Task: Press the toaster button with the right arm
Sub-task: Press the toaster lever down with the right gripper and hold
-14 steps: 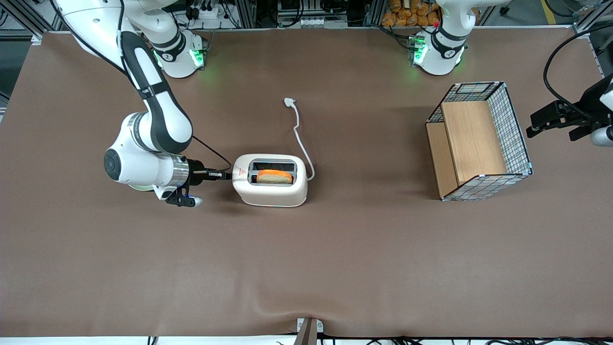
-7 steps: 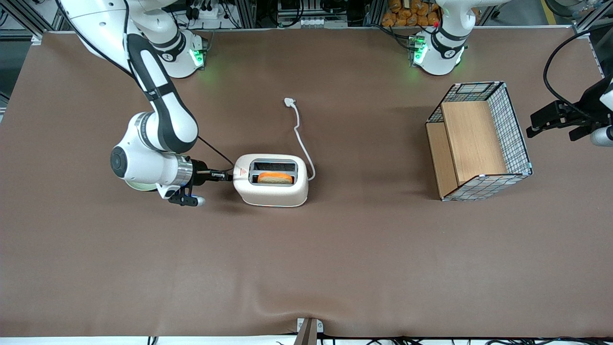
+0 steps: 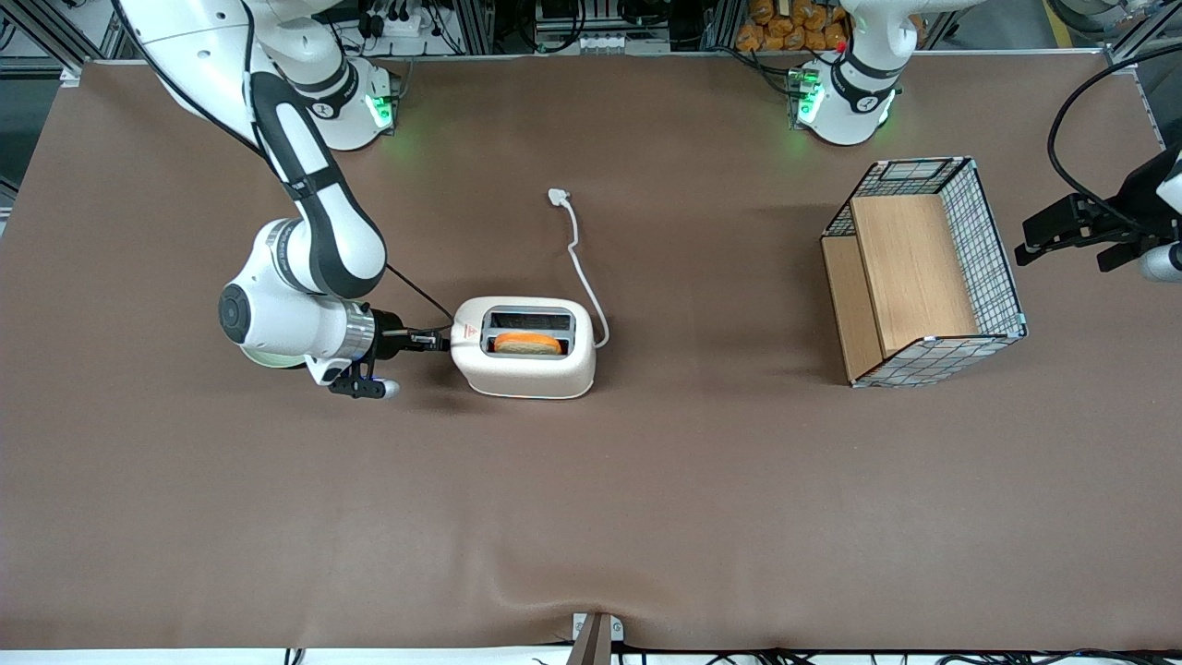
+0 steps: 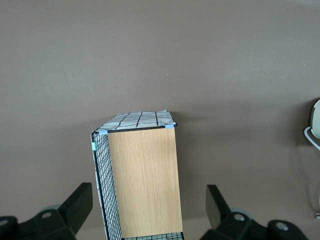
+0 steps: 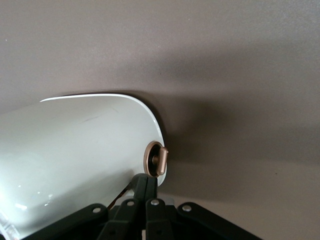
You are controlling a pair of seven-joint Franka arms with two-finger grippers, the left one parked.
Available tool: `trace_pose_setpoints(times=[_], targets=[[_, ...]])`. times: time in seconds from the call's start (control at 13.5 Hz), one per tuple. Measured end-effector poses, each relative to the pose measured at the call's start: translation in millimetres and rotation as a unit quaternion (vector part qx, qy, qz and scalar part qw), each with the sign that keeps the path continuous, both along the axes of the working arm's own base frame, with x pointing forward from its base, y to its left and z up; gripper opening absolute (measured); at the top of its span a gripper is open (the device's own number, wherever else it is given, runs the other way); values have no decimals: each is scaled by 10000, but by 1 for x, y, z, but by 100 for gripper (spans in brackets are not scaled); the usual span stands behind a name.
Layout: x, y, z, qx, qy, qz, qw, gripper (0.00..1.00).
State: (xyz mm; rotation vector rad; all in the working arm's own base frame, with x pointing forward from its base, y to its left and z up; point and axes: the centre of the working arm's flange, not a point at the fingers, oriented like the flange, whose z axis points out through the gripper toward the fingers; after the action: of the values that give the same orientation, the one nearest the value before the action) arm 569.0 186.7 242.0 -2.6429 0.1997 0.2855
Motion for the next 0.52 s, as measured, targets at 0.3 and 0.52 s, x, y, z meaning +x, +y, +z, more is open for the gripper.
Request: trace_pose_setpoints(times=[0.3, 0.52], targets=[[-2, -1, -3, 14, -74, 21, 10000, 1], [-2, -1, -4, 17, -81, 21, 10000, 1]])
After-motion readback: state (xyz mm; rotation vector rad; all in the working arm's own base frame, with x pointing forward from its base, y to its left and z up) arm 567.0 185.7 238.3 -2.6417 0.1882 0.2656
